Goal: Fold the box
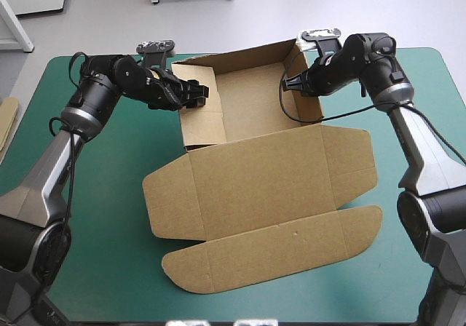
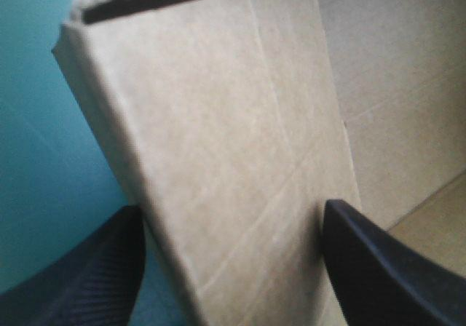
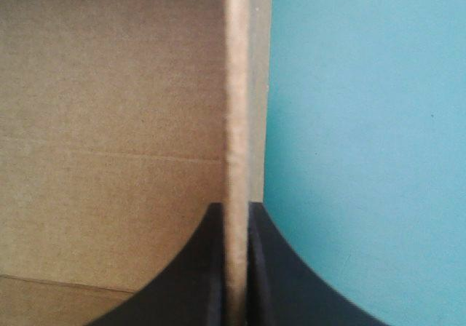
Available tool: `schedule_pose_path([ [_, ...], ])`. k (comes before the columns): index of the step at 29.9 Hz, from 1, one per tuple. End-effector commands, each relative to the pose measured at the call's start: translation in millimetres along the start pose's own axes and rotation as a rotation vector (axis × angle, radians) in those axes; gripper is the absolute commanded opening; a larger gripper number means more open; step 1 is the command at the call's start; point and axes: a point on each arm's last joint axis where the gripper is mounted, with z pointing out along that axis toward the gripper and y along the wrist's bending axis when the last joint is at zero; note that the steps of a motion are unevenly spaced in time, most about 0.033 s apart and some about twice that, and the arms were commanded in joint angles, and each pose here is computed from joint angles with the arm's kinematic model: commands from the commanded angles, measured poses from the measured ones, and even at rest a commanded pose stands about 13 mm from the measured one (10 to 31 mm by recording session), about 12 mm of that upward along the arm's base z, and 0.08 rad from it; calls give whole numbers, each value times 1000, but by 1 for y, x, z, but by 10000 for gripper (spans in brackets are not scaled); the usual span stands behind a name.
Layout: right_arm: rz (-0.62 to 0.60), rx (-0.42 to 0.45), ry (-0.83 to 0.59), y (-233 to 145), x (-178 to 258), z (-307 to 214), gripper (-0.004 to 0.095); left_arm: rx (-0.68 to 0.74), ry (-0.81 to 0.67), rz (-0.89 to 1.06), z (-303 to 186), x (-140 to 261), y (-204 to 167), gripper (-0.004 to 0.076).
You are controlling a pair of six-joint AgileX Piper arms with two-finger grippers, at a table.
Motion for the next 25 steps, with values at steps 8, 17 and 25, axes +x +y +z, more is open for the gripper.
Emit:
schedule_pose_path([
  [8,-56,99,-115,19,-8,-33,1,-90,-74,-19,-9,-6,-10,491],
  [17,-42,58,-121,25,-8,-32,2,-30,-49,-59,0,-5,-14,428],
  [25,-12,-22,-172,33,-11,-45,1,-37,34,-68,10,1,-12,428],
])
